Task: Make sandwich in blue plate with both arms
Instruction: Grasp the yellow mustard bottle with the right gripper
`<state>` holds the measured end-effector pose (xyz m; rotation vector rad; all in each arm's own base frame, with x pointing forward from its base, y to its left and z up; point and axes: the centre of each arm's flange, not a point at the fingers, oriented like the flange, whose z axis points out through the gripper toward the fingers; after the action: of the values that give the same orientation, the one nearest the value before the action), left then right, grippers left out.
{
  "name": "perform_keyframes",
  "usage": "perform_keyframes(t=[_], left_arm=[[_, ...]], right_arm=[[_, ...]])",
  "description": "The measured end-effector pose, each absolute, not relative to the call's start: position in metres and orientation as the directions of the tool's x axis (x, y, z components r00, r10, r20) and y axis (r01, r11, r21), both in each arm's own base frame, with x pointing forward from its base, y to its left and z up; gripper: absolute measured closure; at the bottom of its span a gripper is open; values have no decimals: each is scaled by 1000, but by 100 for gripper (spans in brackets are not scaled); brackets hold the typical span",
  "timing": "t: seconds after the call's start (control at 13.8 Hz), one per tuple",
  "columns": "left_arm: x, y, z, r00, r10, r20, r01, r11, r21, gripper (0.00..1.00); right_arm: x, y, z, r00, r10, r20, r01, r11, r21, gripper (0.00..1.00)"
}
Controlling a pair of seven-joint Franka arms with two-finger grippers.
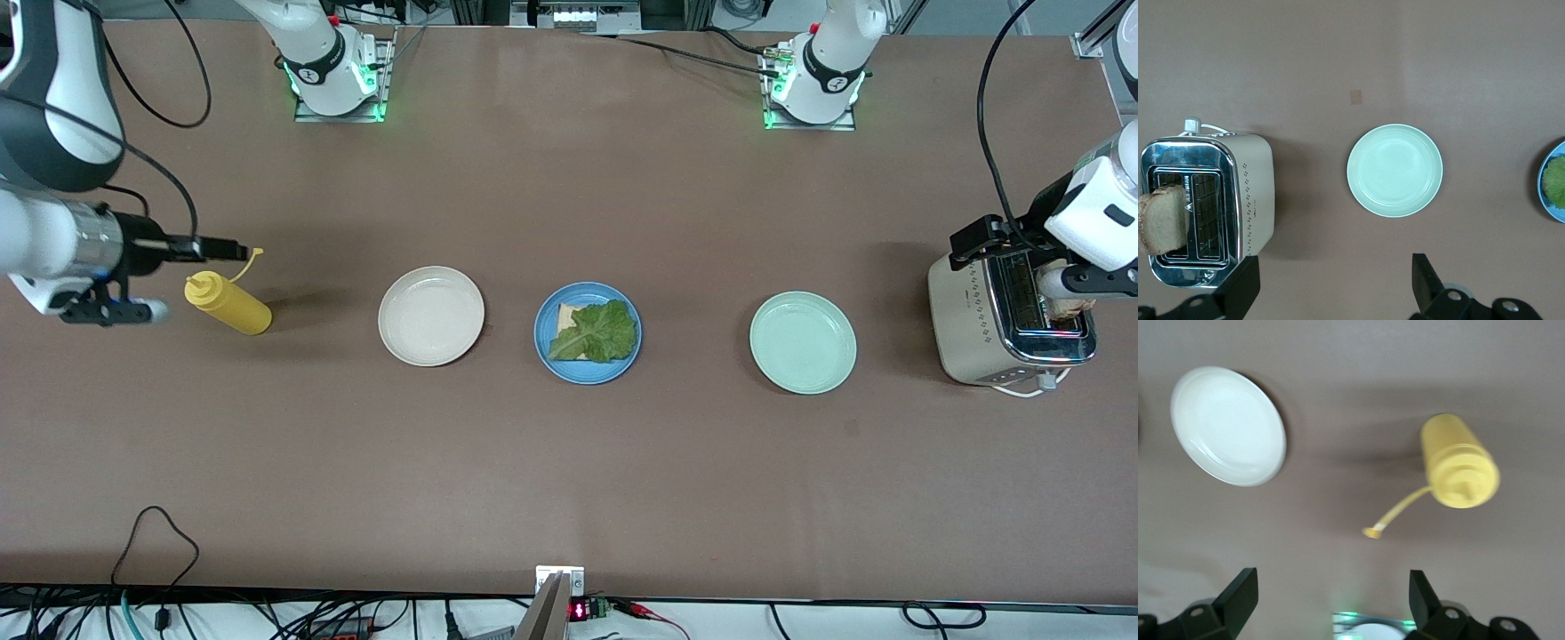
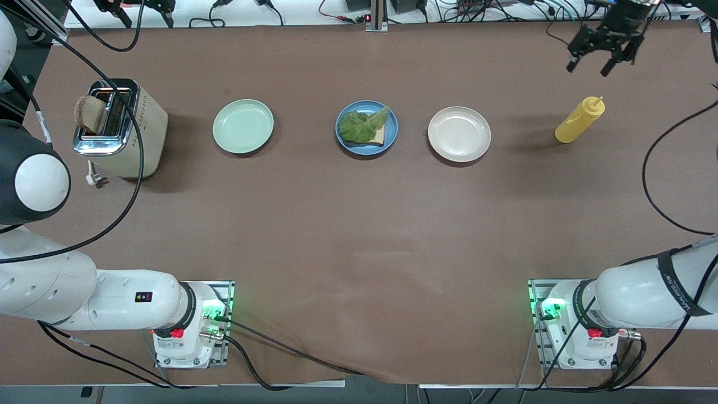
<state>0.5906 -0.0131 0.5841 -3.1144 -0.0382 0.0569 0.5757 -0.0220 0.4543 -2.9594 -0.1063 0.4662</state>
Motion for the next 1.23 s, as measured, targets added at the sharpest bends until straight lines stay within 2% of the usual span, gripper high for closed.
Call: perform_keyframes(t=[0.29,0.58,0.94,1.23], left_arm=[[587,-13,590,999,37,-26,36,-999,-27,0],[586,-13,588,999,42,-32,41,-999,-28,0],[585,-12,588,998,44,-35,43,-999,-29,0],[580,-6,593,998,55,-29,54,-998,-29,0]], right_arm=[[529,-106,430,900,410,-147,381,-905,-188,0],[515,-165,411,740,673,16,666,-729,-160,0],[504,-204,363,531,789,310,846,-514,-141,0],[498,-232,310,436,779,451,895,-429,-123,0]])
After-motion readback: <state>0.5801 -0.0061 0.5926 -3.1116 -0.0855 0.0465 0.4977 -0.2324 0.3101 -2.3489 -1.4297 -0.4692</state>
